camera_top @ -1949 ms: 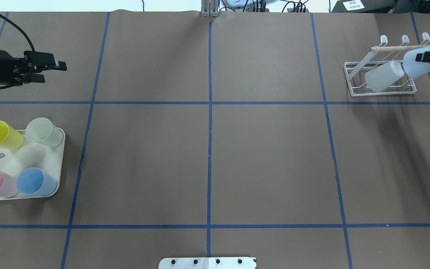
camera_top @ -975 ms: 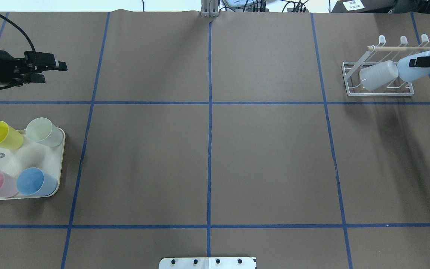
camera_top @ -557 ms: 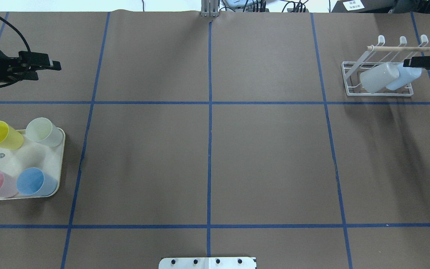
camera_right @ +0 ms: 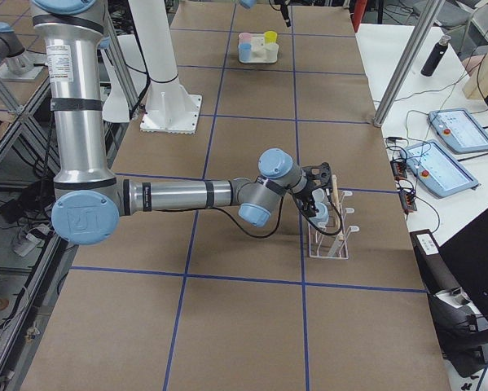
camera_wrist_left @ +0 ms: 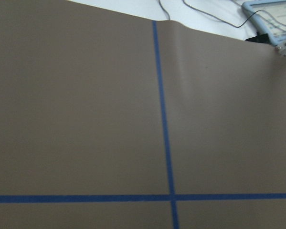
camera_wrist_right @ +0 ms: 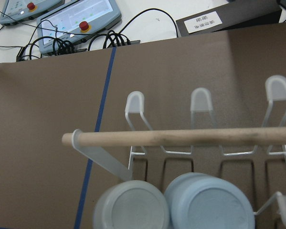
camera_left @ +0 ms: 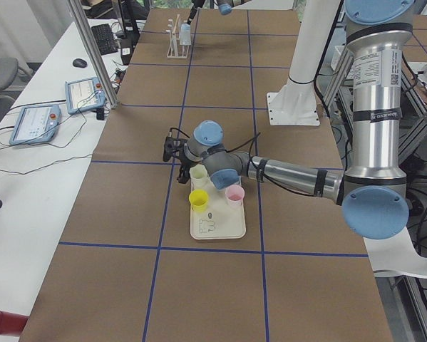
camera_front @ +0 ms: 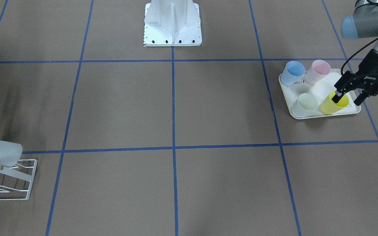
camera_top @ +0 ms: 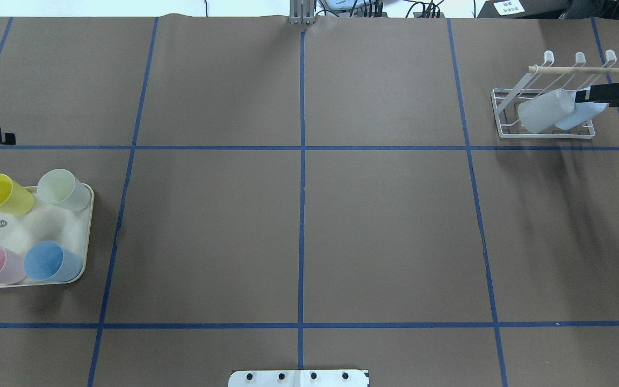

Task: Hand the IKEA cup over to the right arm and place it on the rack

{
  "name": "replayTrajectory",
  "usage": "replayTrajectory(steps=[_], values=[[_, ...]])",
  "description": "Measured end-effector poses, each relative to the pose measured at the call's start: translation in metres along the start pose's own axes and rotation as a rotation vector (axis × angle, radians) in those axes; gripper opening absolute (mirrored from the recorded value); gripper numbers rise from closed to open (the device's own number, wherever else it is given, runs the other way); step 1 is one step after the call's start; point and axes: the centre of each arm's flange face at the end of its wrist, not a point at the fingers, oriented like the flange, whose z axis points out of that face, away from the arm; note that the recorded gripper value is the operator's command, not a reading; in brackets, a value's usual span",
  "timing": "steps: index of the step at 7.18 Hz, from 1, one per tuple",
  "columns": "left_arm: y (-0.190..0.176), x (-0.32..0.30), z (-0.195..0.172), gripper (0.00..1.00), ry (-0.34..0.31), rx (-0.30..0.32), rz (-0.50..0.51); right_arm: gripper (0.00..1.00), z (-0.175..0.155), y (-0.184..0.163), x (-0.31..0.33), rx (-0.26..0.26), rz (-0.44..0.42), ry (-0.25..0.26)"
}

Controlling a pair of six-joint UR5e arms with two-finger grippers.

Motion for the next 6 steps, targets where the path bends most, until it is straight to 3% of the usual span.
replayTrajectory(steps=[3,6], values=[[0.069,-0.06,-0.021,1.0,-0.077,-0.116,-0.057,0.99,-0.007,0.007,-0.012,-0.059,0.064,-0.059],[0.114,-0.057,-0.005,0.97,-0.06,-0.276,-0.049,0.99,-0.008,0.01,-0.015,-0.087,0.09,-0.08]])
